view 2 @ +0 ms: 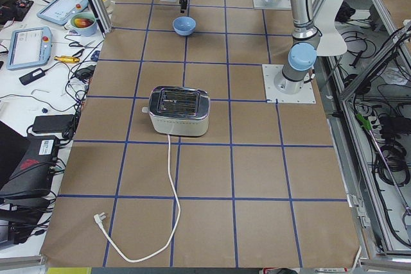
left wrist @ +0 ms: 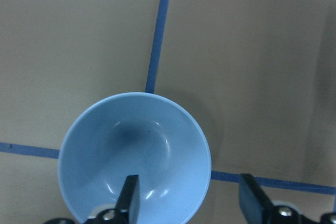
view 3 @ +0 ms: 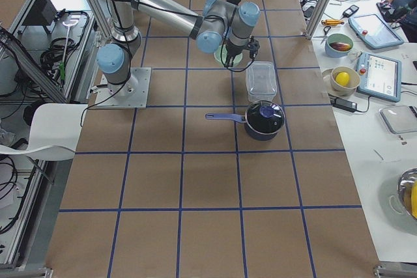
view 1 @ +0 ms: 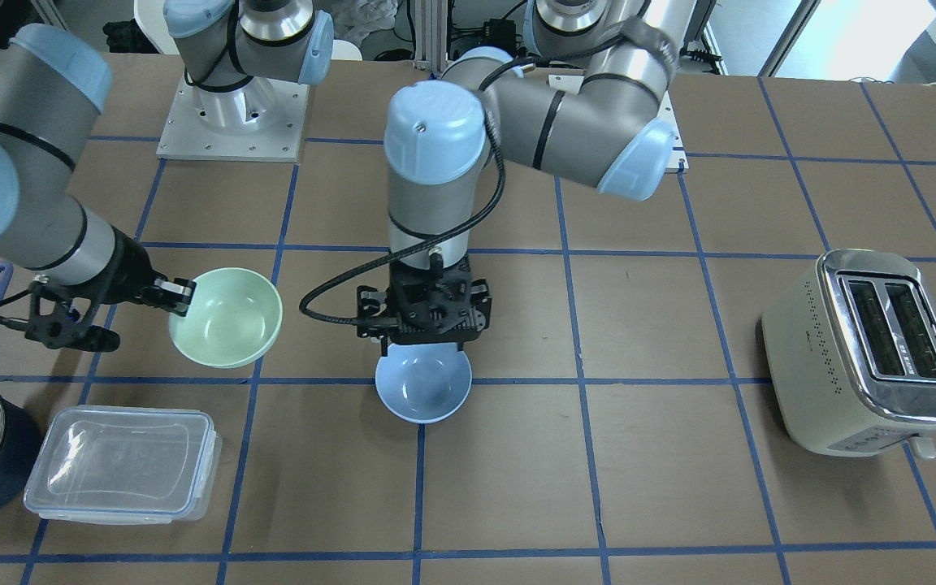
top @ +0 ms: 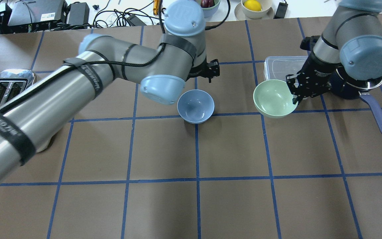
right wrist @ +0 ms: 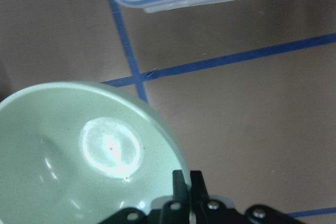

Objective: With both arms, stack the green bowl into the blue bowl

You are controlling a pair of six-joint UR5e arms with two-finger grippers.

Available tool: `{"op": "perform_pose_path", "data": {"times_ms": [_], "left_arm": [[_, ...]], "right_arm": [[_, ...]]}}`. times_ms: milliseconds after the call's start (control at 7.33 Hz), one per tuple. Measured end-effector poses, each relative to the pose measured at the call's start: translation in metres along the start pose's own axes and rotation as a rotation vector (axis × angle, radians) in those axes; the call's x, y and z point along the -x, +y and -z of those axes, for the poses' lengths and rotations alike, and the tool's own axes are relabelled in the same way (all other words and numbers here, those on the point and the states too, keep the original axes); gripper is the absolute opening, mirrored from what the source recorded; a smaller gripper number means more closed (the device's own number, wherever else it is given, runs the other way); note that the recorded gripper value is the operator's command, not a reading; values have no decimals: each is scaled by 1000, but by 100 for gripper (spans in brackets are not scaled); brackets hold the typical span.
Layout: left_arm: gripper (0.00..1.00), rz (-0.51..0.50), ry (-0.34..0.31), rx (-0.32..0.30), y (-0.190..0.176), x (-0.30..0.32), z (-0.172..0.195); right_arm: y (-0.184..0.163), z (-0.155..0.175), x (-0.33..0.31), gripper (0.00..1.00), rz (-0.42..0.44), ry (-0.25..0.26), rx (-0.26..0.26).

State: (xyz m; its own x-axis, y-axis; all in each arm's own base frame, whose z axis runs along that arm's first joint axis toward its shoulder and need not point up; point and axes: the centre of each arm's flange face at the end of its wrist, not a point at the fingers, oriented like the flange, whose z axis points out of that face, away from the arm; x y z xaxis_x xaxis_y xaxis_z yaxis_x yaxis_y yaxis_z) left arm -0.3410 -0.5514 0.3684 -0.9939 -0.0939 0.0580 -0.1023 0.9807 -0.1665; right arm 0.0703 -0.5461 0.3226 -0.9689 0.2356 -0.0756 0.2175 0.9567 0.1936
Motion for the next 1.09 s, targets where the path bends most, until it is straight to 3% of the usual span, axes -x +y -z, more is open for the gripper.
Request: {"op": "perform_pose_path", "data": {"times_ms": [273,409,545,818,955,1091], "left_arm": [[100,-122,-46,83,-10,104,82],[100,-170,-52,93,-13,152,111],[100,-194,-56,85,-12,184,132],[100,-197,-55,61,-9,203,145],[100,-196,-53,52,-9,204,147],[100,-193,-53,40,-12,207,149]], "right_arm": [[16,-12,75,5,-71,-45,-33],[19,-19,106,5,-89,-72,-63],[20,-26,136,4,-90,-102,-86],[18,-48,180,4,-63,-121,-76],[16,-62,191,18,-52,-113,-58],[14,-74,195,90,-45,-105,-41]]}}
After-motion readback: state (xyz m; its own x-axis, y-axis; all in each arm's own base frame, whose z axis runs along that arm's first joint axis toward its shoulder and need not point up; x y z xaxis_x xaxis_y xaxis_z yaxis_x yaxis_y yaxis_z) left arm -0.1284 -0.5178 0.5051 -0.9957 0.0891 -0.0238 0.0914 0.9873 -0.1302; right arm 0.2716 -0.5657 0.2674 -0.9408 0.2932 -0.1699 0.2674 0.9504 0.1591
